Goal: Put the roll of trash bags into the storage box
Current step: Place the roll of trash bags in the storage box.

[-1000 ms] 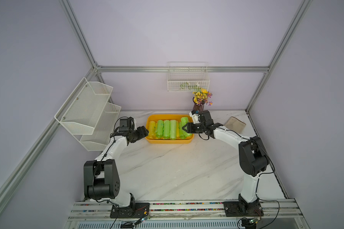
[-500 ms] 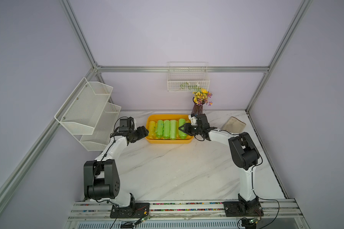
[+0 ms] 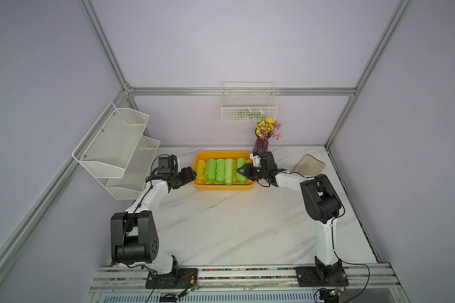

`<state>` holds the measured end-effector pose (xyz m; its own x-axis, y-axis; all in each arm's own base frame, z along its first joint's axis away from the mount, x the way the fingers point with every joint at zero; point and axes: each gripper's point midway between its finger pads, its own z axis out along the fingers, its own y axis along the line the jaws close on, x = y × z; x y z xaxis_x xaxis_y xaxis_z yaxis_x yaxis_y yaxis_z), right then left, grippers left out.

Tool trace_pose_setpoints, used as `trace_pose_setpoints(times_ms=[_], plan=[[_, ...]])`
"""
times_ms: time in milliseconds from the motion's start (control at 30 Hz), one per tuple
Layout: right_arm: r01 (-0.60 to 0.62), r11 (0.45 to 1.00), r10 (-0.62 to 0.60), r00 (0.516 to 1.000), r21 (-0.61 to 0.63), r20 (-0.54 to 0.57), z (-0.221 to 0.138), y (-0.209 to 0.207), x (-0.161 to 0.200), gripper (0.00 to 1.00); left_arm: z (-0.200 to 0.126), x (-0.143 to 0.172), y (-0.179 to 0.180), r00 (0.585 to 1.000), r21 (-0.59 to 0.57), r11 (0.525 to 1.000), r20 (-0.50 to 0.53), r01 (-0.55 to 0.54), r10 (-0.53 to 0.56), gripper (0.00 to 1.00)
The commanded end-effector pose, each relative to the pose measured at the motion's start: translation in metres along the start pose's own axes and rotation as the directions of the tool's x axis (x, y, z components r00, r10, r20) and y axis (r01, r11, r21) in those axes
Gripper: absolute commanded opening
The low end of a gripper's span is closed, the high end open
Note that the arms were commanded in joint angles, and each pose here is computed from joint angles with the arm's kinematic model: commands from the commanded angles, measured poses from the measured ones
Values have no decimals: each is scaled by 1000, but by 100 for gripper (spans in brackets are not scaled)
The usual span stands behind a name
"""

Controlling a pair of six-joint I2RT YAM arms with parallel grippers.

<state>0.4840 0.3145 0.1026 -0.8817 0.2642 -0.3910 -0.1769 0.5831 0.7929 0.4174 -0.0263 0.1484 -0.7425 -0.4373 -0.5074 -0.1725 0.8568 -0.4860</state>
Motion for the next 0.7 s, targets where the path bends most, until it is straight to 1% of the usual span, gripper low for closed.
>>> trace_pose_setpoints(times_ms=[0,133,267,500,667], plan=[[28,999,-27,1000,16,-7,3,2,-2,41,-10,-17,-9,998,30,999,62,-19,17,76],[59,997,-58,998,47,-21,2,2,0,46,-10,-18,-9,998,29,999,63,-20,18,76],[64,996,-63,998,54,-23,-1,3,0,51,-10,-17,-9,998,29,999,61,-19,17,76],[100,994,-100,995,35,-3,-10,22,-11,58,-11,-19,-9,998,29,999,65,-23,21,76],[132,989,-131,991,71,-19,-18,25,-12,63,-10,-18,-9,998,27,999,63,-22,21,76]])
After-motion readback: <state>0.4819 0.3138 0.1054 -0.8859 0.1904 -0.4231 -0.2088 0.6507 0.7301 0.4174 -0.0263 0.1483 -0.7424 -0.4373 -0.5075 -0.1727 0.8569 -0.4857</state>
